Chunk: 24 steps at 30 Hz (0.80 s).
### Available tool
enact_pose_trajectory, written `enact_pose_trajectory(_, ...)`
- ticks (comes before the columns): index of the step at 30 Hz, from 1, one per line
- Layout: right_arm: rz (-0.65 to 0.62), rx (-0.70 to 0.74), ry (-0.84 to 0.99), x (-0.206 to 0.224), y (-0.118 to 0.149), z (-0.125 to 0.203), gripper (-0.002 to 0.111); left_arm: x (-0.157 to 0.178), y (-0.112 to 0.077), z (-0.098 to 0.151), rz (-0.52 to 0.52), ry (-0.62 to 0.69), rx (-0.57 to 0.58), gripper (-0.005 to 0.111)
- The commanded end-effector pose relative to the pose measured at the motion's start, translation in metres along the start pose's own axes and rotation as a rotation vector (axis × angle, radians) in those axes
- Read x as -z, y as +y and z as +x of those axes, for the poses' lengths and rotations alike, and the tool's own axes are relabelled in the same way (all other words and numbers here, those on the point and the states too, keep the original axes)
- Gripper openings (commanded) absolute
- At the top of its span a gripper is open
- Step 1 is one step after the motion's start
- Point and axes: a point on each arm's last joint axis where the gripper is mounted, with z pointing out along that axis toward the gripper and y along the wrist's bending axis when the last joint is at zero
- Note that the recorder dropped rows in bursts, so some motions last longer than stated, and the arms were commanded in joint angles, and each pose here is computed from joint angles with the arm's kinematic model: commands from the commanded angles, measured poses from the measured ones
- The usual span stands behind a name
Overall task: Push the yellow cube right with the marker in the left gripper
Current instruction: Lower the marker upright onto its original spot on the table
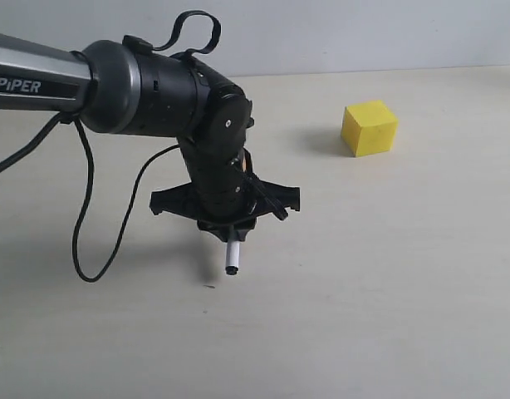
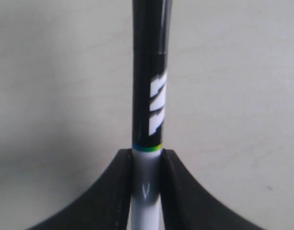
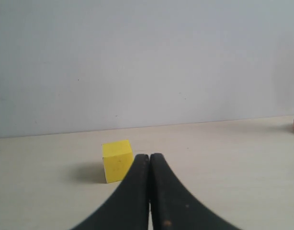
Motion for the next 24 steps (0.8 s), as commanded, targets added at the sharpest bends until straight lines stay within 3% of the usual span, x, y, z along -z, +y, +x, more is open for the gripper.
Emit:
enact_pose_trajectory(1, 0.006, 0.006, -0.008, 0.0003, -0.0004, 0.0006, 0.0, -0.0084, -0.0004, -0.0001, 0.003, 0.027, 0.033, 0.0)
enact_pose_trajectory(16, 0.006, 0.006, -0.008, 0.0003, -0.0004, 0.0006, 0.0, -0.0077, -0.0085, -0.0087, 0.033, -0.001, 0.036, 0.0)
enact_pose_trajectory(24, 0.006, 0.006, -0.008, 0.0003, -0.0004, 0.0006, 0.0, -0.0077, -0.0072, -0.0082, 0.023, 0.01, 0.039, 0.023)
